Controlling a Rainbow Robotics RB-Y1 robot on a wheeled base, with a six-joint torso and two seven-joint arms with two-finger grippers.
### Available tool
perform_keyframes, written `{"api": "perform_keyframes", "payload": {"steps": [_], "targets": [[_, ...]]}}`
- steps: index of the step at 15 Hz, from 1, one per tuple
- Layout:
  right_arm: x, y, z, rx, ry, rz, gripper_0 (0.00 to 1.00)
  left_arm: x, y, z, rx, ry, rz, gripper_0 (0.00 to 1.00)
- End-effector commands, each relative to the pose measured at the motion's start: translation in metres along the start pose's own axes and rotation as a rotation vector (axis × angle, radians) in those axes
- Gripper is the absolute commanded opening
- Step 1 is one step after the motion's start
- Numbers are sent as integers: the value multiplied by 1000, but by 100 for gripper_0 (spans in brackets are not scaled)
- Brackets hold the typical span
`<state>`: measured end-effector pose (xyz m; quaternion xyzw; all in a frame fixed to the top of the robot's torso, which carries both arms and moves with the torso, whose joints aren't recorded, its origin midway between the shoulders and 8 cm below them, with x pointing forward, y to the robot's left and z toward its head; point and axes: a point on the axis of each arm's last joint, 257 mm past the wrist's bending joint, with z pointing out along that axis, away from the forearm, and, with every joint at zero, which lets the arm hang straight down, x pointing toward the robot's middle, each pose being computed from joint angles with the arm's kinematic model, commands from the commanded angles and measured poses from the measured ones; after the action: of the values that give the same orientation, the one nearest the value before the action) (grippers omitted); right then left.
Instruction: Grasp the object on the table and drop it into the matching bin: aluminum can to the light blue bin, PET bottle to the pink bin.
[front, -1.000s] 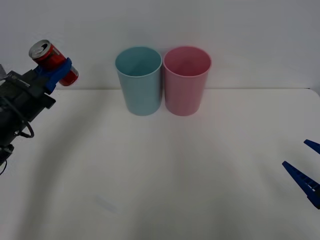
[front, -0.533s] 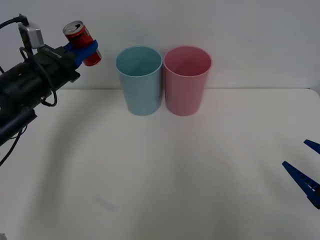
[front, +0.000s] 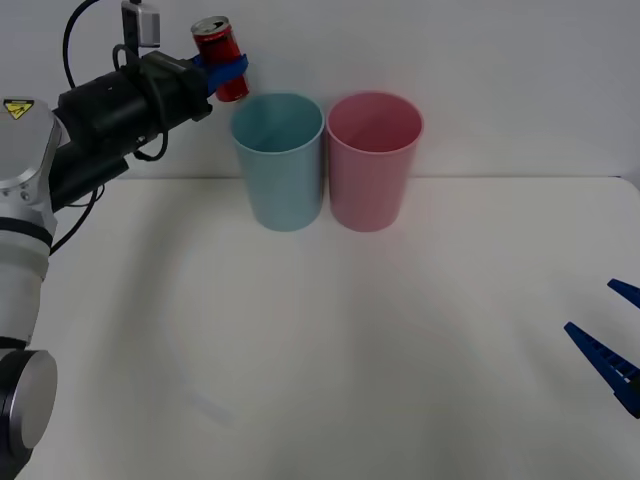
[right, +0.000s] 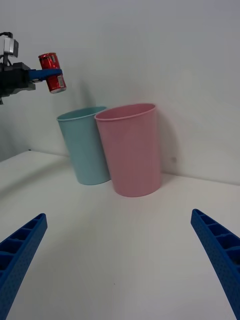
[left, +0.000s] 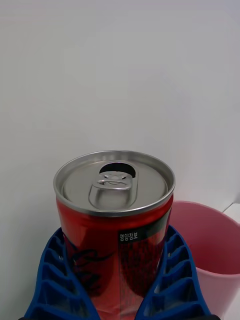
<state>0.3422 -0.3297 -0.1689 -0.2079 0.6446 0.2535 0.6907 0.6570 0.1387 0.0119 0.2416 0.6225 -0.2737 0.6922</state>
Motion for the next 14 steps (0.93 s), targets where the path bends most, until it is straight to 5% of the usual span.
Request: {"api": "perform_keyframes", "payload": {"steps": [1, 8, 9, 10, 14], "targets": [[0, 0, 0, 0, 0, 0, 100, 0, -4, 23, 7, 28, 8, 0], [0, 0, 0, 0, 0, 0, 100, 0, -12, 39, 6, 35, 28, 1], [0, 0, 0, 0, 0, 0, 100, -1, -13, 39, 6, 33, 29, 17], [0, 0, 0, 0, 0, 0, 100, 0, -12, 38, 5, 36, 32, 100], [0, 0, 0, 0, 0, 0, 100, -3, -12, 38, 6, 25, 36, 100]]}}
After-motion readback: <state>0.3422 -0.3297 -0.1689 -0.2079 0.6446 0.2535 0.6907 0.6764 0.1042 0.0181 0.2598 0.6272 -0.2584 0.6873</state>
